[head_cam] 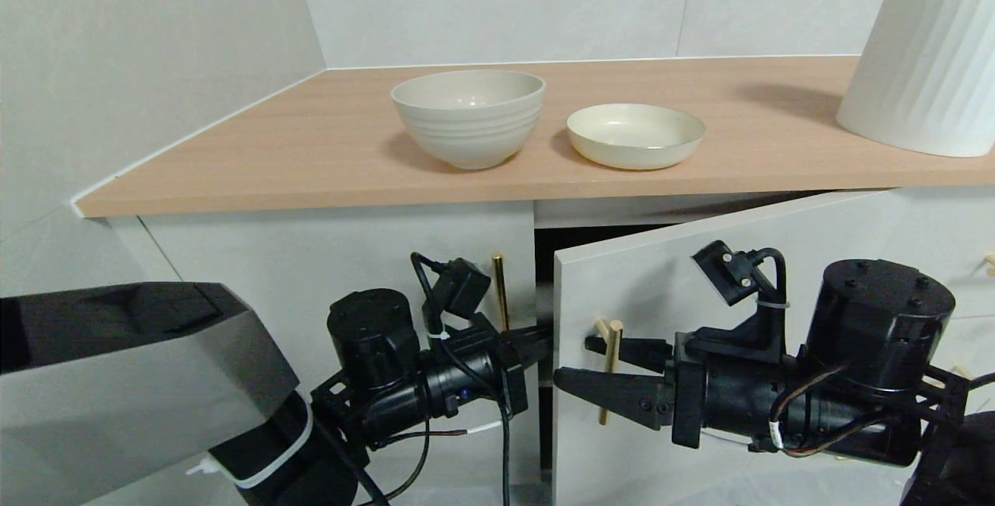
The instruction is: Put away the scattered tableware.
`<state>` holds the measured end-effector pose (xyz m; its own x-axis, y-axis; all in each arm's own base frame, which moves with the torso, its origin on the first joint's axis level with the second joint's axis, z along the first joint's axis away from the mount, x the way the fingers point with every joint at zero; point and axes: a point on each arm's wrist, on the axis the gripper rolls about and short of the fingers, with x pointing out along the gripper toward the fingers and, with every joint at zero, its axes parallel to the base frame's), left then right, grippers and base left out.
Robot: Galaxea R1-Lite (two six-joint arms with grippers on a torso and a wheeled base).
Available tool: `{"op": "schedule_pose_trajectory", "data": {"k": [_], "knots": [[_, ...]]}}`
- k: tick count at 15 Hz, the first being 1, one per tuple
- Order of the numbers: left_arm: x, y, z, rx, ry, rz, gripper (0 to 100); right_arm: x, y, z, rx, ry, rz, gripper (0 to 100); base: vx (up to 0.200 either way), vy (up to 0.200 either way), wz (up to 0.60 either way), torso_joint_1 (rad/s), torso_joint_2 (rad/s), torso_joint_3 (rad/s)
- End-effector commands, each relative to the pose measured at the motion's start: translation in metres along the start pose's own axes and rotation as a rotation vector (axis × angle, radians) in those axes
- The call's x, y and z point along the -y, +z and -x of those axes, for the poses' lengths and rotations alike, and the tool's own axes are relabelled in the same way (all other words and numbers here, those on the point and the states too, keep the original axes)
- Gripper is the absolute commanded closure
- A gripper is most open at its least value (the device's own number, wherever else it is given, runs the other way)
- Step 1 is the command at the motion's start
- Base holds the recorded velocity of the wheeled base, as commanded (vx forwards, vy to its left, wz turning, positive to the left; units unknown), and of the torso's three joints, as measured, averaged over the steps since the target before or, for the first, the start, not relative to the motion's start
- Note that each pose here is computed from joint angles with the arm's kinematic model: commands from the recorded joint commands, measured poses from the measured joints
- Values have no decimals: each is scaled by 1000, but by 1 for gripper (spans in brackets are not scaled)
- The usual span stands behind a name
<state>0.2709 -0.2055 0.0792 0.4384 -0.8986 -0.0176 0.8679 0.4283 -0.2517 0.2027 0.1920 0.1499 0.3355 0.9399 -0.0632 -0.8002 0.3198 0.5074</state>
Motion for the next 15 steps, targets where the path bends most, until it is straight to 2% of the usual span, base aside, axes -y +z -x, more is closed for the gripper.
{"op": "schedule_pose_trajectory", "data": {"k": [1, 4, 8, 11, 13, 15], "knots": [[-1, -13, -5, -26, -9, 13, 100, 0, -1, 2, -2, -4, -1, 0, 0, 0, 0, 0, 0, 0], [-1, -14, -11, -17, -18, 8, 100, 0, -3, 3, -7, -9, 0, 0, 0, 0, 0, 0, 0, 0], [-1, -9, -15, 21, -10, -6, 100, 1, 2, 14, 17, -29, 15, 0, 0, 0, 0, 0, 0, 0], [0, -8, -16, 28, -17, -8, 100, 1, -9, 35, -8, -71, 101, 0, 0, 0, 0, 0, 0, 0], [3, -2, -23, 53, -34, -22, 100, -9, -5, 56, 8, -99, 103, 0, 0, 0, 0, 0, 0, 0], [5, 3, -24, 64, -42, -25, 100, -22, -13, 77, -34, -186, 111, 0, 0, 0, 0, 0, 0, 0]]}}
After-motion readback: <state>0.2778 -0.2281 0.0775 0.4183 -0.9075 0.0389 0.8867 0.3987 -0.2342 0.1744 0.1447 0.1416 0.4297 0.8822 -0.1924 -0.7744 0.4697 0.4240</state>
